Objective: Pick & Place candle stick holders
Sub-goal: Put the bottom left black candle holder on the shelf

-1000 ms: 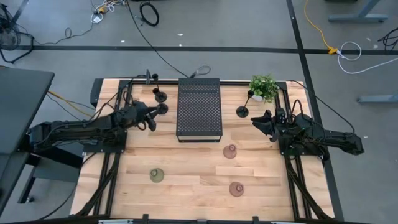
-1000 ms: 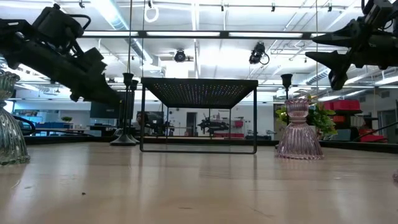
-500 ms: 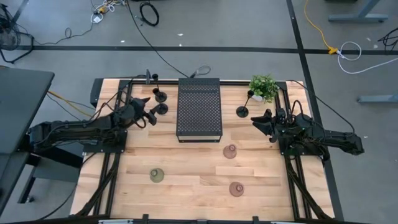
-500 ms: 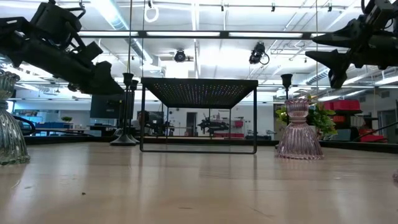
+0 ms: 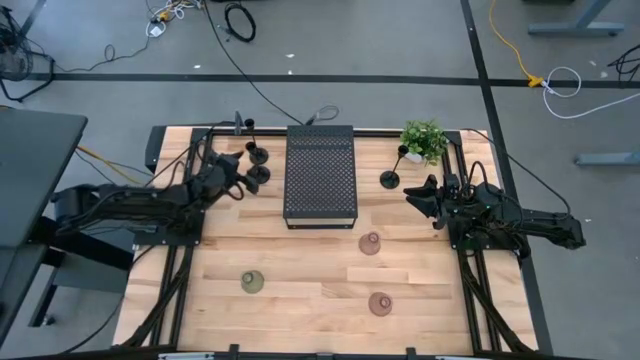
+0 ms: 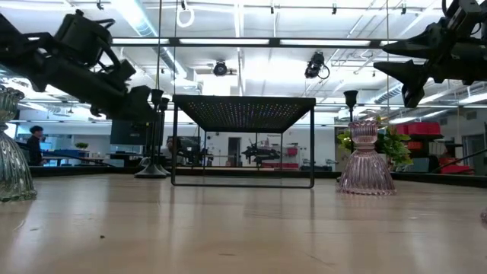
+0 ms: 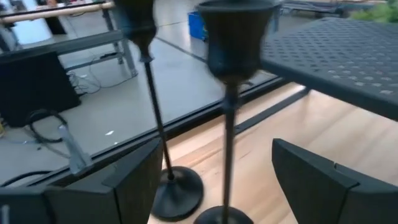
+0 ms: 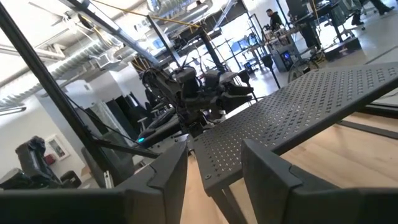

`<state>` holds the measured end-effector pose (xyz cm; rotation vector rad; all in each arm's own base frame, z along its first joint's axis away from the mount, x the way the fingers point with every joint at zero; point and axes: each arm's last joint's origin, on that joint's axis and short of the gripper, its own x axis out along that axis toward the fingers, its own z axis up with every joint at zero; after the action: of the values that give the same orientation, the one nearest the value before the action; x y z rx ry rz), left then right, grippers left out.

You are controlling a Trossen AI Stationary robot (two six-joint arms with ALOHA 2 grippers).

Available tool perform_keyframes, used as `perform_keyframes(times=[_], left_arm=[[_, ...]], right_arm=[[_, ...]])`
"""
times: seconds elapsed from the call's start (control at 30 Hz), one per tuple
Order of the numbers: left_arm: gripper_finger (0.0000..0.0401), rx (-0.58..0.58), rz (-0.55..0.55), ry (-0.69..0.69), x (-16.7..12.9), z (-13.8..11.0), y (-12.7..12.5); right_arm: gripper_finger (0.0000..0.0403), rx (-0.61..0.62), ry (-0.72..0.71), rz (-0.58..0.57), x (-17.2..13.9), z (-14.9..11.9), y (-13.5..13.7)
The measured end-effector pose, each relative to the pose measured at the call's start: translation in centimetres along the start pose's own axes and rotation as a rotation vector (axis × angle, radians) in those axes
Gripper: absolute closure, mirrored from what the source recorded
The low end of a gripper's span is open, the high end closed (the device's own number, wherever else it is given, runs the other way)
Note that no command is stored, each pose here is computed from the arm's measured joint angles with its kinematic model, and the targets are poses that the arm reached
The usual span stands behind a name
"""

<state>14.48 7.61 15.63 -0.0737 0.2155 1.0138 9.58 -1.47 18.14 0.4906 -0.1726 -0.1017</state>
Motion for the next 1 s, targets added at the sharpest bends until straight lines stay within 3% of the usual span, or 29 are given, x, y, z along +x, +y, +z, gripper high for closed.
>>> perform_keyframes(times=[0.23,0.37,0.5,0.7,1.0], left_arm=[[0.0105,-0.038,-0.031,-0.028,1.0,0.1,0.1],[0.0137,-0.043,-0.029,-0.017,1.4,-0.1,0.3],[0.0214,-0.041,-0.042,-0.006,1.5,-0.2,0.4],[0.0377,-0.034,-0.061,-0.004,1.6,-0.2,0.4],[0.0387,-0.066,-0.169,-0.01,1.5,0.1,0.1]], right_arm=[[0.0253,-0.007,0.0,0.0,0.0,0.0,0.0],[0.0253,-0.008,0.0,0.0,0.0,0.0,0.0],[0.0253,-0.008,0.0,0.0,0.0,0.0,0.0],[0.0253,-0.009,0.001,0.0,0.0,0.0,0.0],[0.0253,-0.016,0.002,-0.001,0.0,0.0,0.0]])
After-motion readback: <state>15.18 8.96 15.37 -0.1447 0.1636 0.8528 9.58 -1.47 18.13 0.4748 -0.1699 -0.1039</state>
